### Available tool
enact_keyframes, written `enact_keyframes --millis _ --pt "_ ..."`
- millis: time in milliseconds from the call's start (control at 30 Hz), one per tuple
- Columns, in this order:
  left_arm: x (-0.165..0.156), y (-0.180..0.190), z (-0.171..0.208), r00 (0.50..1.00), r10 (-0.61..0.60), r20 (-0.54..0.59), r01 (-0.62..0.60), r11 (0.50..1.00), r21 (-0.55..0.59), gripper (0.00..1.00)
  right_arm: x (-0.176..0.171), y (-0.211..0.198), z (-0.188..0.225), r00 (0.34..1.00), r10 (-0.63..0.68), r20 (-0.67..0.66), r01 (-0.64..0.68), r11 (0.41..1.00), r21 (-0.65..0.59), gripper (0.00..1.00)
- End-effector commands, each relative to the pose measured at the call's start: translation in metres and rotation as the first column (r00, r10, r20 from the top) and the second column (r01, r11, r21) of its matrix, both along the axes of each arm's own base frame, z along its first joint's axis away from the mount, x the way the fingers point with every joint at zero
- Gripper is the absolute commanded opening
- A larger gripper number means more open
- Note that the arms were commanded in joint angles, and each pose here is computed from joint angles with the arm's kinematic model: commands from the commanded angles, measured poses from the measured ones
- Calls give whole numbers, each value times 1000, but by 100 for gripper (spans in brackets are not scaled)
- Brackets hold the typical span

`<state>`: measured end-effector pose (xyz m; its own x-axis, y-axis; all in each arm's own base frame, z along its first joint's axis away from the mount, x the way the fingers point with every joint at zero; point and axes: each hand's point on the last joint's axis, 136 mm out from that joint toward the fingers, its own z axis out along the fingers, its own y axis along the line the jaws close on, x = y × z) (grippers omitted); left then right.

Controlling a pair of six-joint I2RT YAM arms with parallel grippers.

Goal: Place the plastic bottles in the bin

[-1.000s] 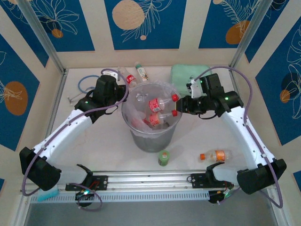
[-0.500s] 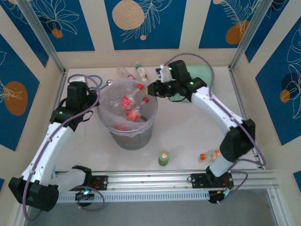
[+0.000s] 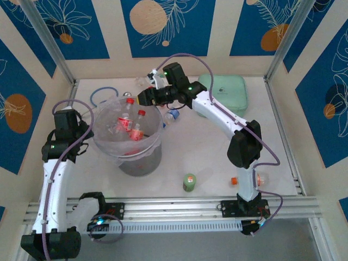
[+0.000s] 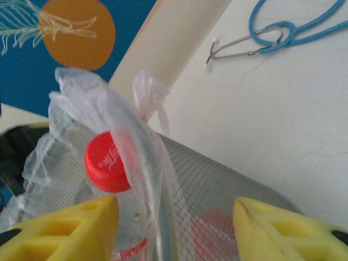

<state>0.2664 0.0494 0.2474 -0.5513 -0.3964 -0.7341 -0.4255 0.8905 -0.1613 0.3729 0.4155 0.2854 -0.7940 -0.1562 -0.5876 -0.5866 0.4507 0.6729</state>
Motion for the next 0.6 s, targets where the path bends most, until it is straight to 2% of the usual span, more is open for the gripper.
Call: enact_keyframes --millis 0,100,300,433,567 --pt "-6 -4 -12 999 -29 -44 27 999 -35 23 22 -38 26 992 -104 77 105 994 -12 67" --pt "1 -8 -9 999 -45 -29 44 997 -62 23 47 -70 19 974 -199 112 206 977 -51 70" --pt "11 -16 -7 997 -75 -1 74 992 -106 23 111 -109 -36 932 -339 131 358 918 -170 74" --pt "14 -23 -9 995 -103 10 103 985 -138 23 150 -117 -79 912 -377 163 410 860 -305 89" --pt "17 -30 -8 991 -129 25 131 978 -163 23 178 -112 -118 915 -374 154 404 829 -388 98"
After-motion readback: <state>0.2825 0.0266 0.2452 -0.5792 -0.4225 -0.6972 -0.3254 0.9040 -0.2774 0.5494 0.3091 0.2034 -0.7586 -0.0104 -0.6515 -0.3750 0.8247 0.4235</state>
